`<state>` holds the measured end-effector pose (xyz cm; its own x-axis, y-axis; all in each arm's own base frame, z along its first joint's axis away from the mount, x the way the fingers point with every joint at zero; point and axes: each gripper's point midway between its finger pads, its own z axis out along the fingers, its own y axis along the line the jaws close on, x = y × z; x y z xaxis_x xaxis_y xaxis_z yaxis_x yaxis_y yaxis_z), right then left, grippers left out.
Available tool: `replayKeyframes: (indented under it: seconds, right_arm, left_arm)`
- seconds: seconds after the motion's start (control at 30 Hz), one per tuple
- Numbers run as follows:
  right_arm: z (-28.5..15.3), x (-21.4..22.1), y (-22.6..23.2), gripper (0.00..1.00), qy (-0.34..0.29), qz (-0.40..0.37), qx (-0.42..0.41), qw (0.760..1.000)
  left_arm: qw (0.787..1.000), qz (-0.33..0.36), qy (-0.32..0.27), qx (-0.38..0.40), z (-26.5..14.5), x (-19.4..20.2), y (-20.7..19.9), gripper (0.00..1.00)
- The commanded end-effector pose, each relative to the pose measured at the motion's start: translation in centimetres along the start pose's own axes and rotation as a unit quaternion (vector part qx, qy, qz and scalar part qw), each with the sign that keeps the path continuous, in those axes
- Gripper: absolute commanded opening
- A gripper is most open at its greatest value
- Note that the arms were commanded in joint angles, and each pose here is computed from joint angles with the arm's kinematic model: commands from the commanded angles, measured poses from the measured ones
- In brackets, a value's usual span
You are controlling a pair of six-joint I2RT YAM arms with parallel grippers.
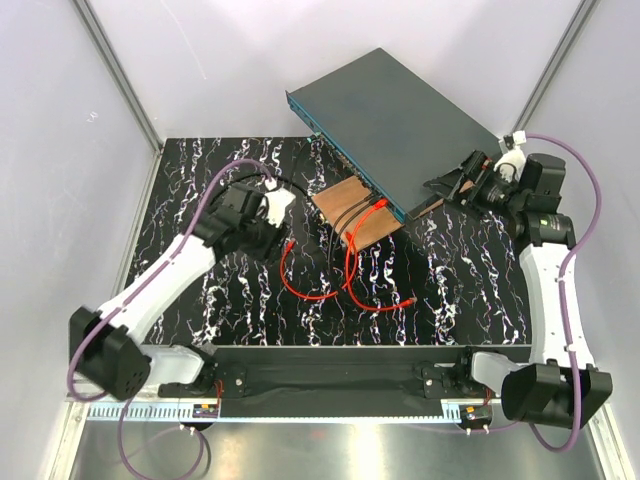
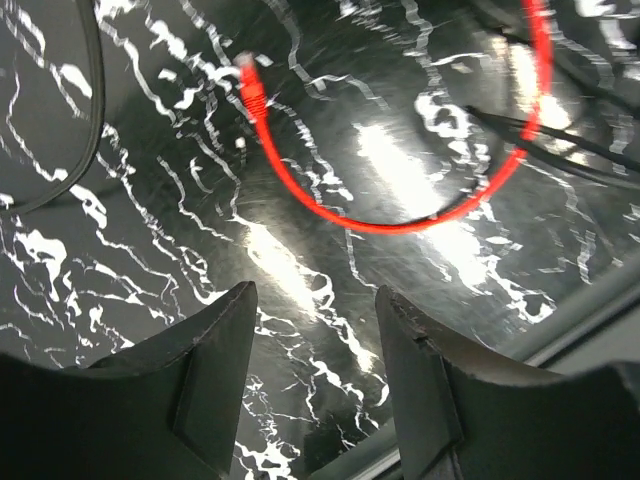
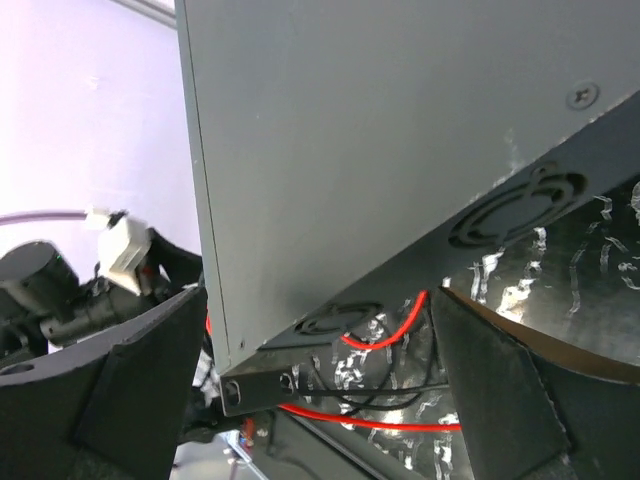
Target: Insert the plug into the switch port
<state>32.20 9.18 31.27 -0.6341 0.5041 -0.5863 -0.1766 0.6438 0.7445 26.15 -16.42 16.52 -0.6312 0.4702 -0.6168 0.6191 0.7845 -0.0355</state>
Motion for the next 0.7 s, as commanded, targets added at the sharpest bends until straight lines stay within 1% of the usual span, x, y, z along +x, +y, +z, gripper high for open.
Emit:
replayKeyframes:
  seconds: [0.0, 0.03, 0.07, 0.13, 0.17, 0.2, 0.27, 0.37, 0.4, 0.43, 0.53, 0.57, 0.6, 0.67]
  right_arm:
    - [-2.0, -1.3, 1.3, 1.00, -0.032, -0.055, 0.016, 0.998]
    - [-2.3, -1.4, 1.7, 1.00, -0.038, -0.060, 0.016, 0.997]
    - [-2.5, -1.6, 1.9, 1.00, -0.042, -0.065, 0.016, 0.997]
    - [-3.0, -1.9, 2.4, 1.00, -0.049, -0.075, 0.016, 0.996]
    - [-3.1, -1.9, 2.5, 1.00, -0.049, -0.079, 0.017, 0.995]
    - [-3.3, -2.1, 2.8, 1.00, -0.052, -0.084, 0.015, 0.995]
    - [-3.5, -2.0, 2.9, 1.00, -0.050, -0.086, 0.017, 0.995]
    - [-3.9, -2.0, 3.3, 1.00, -0.051, -0.097, 0.016, 0.994]
    - [-4.0, -2.0, 3.5, 1.00, -0.051, -0.100, 0.014, 0.994]
    - [-4.1, -2.0, 3.6, 1.00, -0.051, -0.101, 0.013, 0.993]
    - [-4.3, -2.0, 4.0, 1.00, -0.053, -0.109, 0.009, 0.993]
    - [-4.5, -1.9, 4.2, 1.00, -0.055, -0.111, 0.006, 0.992]
    - [-4.6, -2.0, 4.3, 1.00, -0.058, -0.116, 0.006, 0.992]
    - [-4.8, -2.0, 4.3, 1.00, -0.059, -0.118, 0.007, 0.991]
  left_arm:
    - [0.998, -0.035, -0.002, -0.042, 2.2, -1.0, 1.7, 0.56]
    - [0.998, -0.043, 0.007, -0.051, 3.2, -0.9, 2.0, 0.56]
    - [0.997, -0.051, 0.034, -0.055, 4.9, -0.1, 2.4, 0.56]
    - [0.995, -0.060, 0.044, -0.059, 6.5, -0.3, 2.6, 0.55]
    - [0.994, -0.074, 0.059, -0.061, 7.9, -0.1, 2.7, 0.54]
    - [0.992, -0.086, 0.061, -0.062, 8.5, -0.2, 2.8, 0.53]
    - [0.990, -0.090, 0.066, -0.090, 9.6, -0.5, 3.9, 0.51]
    - [0.987, -0.091, 0.077, -0.110, 11.4, -0.8, 4.8, 0.49]
    - [0.987, -0.089, 0.075, -0.107, 11.7, -1.4, 4.9, 0.49]
    - [0.987, -0.088, 0.086, -0.101, 12.6, -0.9, 4.8, 0.48]
    - [0.988, -0.085, 0.093, -0.090, 13.7, -1.0, 4.6, 0.47]
    - [0.986, -0.086, 0.110, -0.087, 14.7, -0.1, 4.5, 0.47]
    - [0.986, -0.090, 0.114, -0.087, 14.9, -0.2, 4.5, 0.45]
    - [0.981, -0.094, 0.140, -0.092, 15.8, 0.9, 4.7, 0.43]
